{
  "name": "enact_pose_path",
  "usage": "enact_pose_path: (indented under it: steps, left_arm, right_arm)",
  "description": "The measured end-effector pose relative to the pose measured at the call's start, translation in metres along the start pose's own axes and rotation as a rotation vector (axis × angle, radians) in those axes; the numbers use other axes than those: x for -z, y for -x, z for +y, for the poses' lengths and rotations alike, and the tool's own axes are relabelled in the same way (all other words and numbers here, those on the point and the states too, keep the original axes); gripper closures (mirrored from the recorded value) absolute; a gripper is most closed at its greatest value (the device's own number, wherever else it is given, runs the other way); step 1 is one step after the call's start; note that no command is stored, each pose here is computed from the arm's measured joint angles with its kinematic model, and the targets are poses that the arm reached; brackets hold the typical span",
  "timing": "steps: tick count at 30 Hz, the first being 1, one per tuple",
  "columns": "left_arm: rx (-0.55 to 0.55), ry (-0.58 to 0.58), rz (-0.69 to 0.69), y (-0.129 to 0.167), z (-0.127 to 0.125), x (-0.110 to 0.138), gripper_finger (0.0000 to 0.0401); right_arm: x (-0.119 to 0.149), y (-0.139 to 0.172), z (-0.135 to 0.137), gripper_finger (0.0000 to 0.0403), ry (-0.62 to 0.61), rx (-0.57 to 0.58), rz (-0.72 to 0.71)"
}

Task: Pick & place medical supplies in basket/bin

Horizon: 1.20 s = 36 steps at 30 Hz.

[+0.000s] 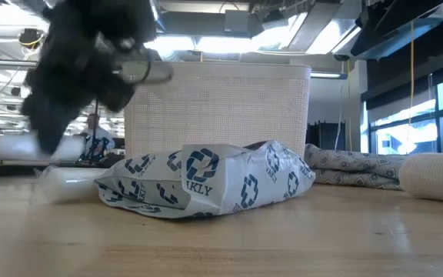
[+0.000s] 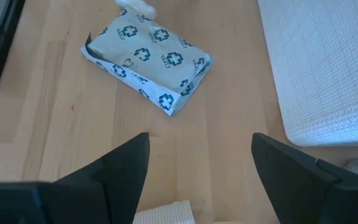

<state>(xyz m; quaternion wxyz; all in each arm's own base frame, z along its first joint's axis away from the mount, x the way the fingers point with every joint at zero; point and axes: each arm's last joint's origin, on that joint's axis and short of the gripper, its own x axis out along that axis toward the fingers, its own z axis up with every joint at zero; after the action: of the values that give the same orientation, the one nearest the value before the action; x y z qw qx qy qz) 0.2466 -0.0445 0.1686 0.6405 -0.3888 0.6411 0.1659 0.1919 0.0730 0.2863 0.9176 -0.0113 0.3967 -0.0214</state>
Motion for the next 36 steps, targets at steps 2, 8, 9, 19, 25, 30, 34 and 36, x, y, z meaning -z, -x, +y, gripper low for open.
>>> enact_pose_path:
  steps: [2,8,9,19,25,30,34,36]
  left_arm:
    - [0.062,-0.083,-0.048,0.017,-0.01,-0.004,0.0363]
    - [0.231,-0.304,-0.392,0.089,-0.042,-0.023,0.0329]
    - [0.238,-0.327,-0.478,0.102,-0.045,-0.027,0.0325]
    - [0.292,-0.26,-0.98,0.226,-0.031,-0.086,0.0345]
    - [0.274,-0.218,-1.004,0.245,-0.007,-0.131,0.0347]
    - [0.188,-0.214,-0.948,0.22,-0.002,-0.176,0.0347]
    - [0.126,-0.237,-0.888,0.194,-0.001,-0.212,0.0347]
    - [0.091,-0.262,-0.855,0.179,0.0,-0.23,0.0347]
  right_arm:
    - [0.0,0.0,0.0,0.012,-0.002,0.0,0.0]
    - [0.0,0.0,0.0,0.012,0.001,0.0,0.0]
    - [0.0,0.0,0.0,0.012,0.001,0.0,0.0]
    - [0.0,0.0,0.0,0.012,0.001,0.0,0.0]
    - [0.0,0.0,0.0,0.012,0.025,0.0,-0.001]
    - [0.0,0.0,0.0,0.012,0.027,0.0,0.0]
    - [0.0,0.0,0.0,0.012,0.027,0.0,0.001]
    - [0.0,0.0,0.0,0.012,0.027,0.0,0.001]
